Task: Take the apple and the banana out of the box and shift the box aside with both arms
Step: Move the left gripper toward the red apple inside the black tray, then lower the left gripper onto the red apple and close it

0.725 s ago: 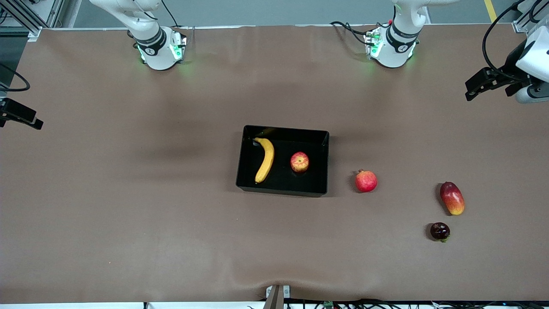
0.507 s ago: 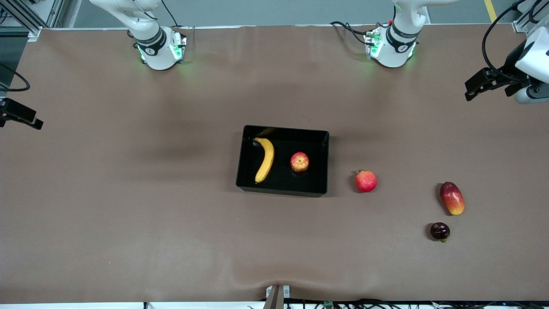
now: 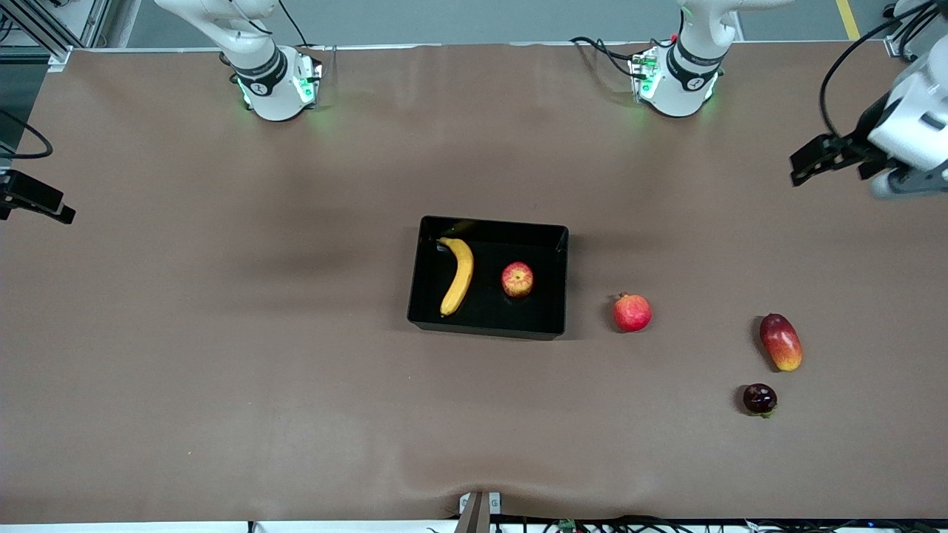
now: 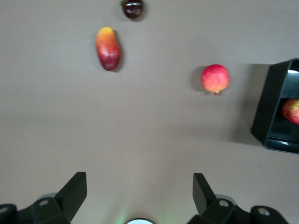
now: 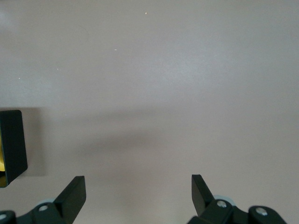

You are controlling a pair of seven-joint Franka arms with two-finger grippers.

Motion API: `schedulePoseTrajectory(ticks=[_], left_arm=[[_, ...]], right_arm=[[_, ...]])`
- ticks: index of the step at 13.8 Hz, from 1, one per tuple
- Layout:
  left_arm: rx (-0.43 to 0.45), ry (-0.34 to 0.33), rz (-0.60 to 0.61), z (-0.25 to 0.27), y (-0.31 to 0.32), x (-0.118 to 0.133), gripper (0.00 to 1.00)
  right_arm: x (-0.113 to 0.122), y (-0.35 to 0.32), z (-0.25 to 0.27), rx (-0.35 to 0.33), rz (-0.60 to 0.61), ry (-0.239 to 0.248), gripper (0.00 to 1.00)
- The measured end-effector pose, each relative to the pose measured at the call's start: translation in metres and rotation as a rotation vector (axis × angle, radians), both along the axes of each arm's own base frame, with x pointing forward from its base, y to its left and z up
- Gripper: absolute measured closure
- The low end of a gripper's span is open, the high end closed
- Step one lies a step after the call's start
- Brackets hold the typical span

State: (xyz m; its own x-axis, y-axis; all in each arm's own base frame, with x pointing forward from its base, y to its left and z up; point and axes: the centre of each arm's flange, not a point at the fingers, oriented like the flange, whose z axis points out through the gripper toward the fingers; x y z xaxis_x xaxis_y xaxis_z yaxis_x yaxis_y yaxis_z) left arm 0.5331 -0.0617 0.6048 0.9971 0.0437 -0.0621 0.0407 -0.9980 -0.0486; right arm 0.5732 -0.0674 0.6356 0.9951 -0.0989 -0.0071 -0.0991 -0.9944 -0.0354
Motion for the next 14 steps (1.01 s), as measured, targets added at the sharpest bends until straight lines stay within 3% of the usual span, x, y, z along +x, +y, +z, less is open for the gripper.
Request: schedulePoseTrajectory(ticks=[7, 14], left_arm=[[-0.008, -0.007, 0.089, -0.088, -0.168, 0.021, 0.00], [-0.045, -0.024, 0.239, -0.205, -0.271, 0.032, 0.00]], right_arm=[[0.000, 0.000, 0.000, 0.000, 0.000, 0.000, 0.00], [0.000, 0.000, 0.000, 0.000, 0.000, 0.001, 0.00]])
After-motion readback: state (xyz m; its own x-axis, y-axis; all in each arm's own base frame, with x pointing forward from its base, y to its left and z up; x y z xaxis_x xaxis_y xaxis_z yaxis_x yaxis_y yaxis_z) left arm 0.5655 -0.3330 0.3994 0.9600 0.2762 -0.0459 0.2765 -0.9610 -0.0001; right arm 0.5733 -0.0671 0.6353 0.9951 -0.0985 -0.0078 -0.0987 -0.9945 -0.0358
